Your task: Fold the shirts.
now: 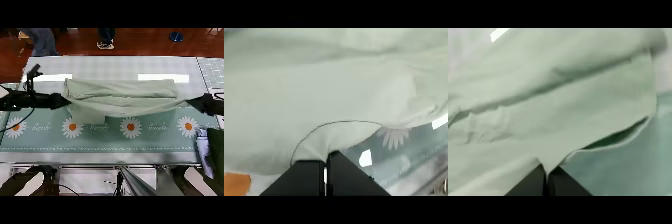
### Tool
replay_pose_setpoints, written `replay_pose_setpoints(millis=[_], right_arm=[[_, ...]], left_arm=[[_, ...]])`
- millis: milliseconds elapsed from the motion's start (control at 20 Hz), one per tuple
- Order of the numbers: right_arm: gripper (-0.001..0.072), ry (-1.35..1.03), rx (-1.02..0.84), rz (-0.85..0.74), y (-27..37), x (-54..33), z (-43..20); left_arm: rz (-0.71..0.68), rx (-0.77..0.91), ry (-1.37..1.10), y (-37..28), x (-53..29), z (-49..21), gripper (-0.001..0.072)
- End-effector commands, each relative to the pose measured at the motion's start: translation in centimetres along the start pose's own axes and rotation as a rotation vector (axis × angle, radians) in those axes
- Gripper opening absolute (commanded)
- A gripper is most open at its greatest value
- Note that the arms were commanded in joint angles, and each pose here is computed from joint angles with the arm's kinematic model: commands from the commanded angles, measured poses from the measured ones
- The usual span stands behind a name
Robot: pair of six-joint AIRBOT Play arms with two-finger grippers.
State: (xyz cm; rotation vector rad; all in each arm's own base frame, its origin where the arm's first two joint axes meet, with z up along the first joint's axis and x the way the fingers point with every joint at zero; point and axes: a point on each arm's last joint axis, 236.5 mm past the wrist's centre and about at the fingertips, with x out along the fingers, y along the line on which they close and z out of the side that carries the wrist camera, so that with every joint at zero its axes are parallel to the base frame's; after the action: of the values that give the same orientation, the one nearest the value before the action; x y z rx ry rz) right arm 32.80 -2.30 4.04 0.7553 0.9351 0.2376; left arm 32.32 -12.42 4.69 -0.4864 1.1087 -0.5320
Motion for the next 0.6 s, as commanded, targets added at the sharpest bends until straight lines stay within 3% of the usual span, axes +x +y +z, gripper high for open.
replay_pose_setpoints(millis=[0, 150, 550], right_arm=[[0.0032, -0.174, -0.094, -0.032, 2.8, 0.2, 5.5], [0.0031, -0.257, -0.117, -0.115, 2.0, 1.9, 8.9], [0.0031, -0.159, -0.141, -0.165, -0.9, 12.0, 11.7]], left_arm=[[0.021, 0.022, -0.102, 0.0, -0.8, 4.5, 0.0021], [0.037, -0.011, -0.098, 1.9, 0.9, 6.3, 0.0021], [0.037, -0.083, 0.002, 6.9, 6.9, 10.3, 0.0021]])
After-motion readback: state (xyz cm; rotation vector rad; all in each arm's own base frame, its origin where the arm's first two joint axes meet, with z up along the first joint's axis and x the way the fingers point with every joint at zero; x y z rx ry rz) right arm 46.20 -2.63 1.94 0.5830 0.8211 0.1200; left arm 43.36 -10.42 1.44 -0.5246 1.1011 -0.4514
